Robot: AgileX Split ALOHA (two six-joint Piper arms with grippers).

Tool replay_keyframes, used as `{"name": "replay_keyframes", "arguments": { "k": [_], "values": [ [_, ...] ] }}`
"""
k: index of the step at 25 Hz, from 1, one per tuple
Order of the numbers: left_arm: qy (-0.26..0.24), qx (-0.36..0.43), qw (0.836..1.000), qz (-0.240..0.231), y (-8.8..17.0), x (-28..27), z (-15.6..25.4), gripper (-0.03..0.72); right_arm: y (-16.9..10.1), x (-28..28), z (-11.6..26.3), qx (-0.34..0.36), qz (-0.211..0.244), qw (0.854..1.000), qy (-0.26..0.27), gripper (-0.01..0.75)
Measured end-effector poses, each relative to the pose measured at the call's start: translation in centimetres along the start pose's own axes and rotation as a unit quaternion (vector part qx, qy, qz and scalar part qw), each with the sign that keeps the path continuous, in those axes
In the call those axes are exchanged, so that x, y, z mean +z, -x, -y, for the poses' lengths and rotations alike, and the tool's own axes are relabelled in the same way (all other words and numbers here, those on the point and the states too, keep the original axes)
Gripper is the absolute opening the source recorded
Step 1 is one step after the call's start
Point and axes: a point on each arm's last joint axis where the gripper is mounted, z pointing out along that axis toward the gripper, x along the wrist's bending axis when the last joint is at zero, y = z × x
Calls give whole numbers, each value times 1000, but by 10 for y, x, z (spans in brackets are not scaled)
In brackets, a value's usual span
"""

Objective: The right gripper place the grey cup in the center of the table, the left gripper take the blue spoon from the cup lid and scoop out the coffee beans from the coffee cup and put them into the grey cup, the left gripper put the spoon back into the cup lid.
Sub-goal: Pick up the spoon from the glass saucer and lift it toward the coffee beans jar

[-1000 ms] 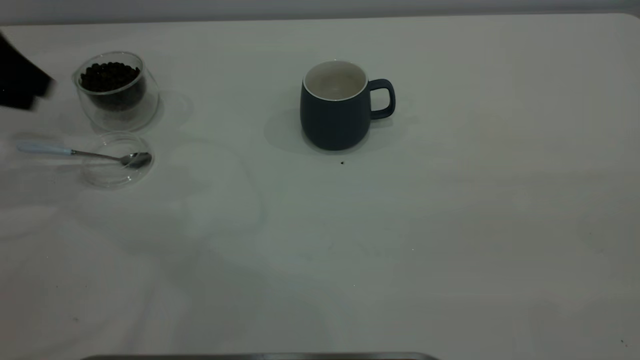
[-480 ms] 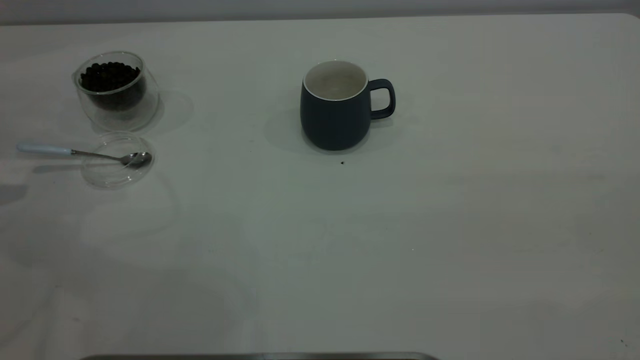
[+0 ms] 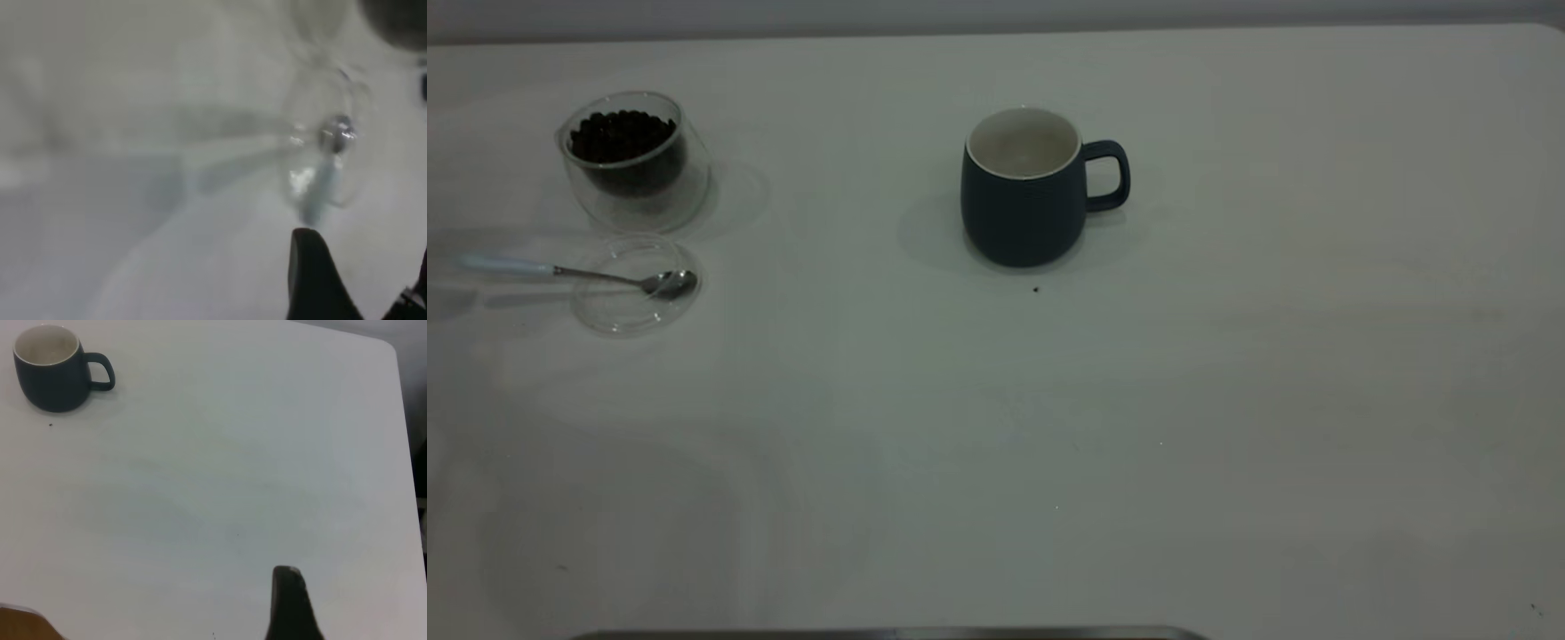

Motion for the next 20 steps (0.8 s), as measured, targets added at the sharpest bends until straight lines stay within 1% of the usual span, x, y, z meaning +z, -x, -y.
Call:
{"name": "replay_keyframes", "arguments": {
  "k": [2, 6, 12, 14, 17, 20],
  "values": [
    [-5, -10, 1000, -4, -10, 7, -5, 445, 0, 0, 0, 0, 0, 1000, 0, 459],
    [-13, -13, 1000, -4, -21, 22, -11, 445, 0, 0, 0, 0, 0, 1000, 0, 459],
    [-54, 11, 998, -9, -14, 52, -16, 445, 0, 0, 0, 0, 0, 1000, 0, 459],
    [-61, 15, 998, -9, -11, 56, -17, 445, 0, 0, 0, 0, 0, 1000, 0, 459],
    [-56, 13, 998, -5, -10, 56, -18, 445, 0, 0, 0, 0, 0, 1000, 0, 459],
    [-40, 0, 999, 7, -8, 56, -21, 445, 0, 0, 0, 0, 0, 1000, 0, 459]
  ]
}}
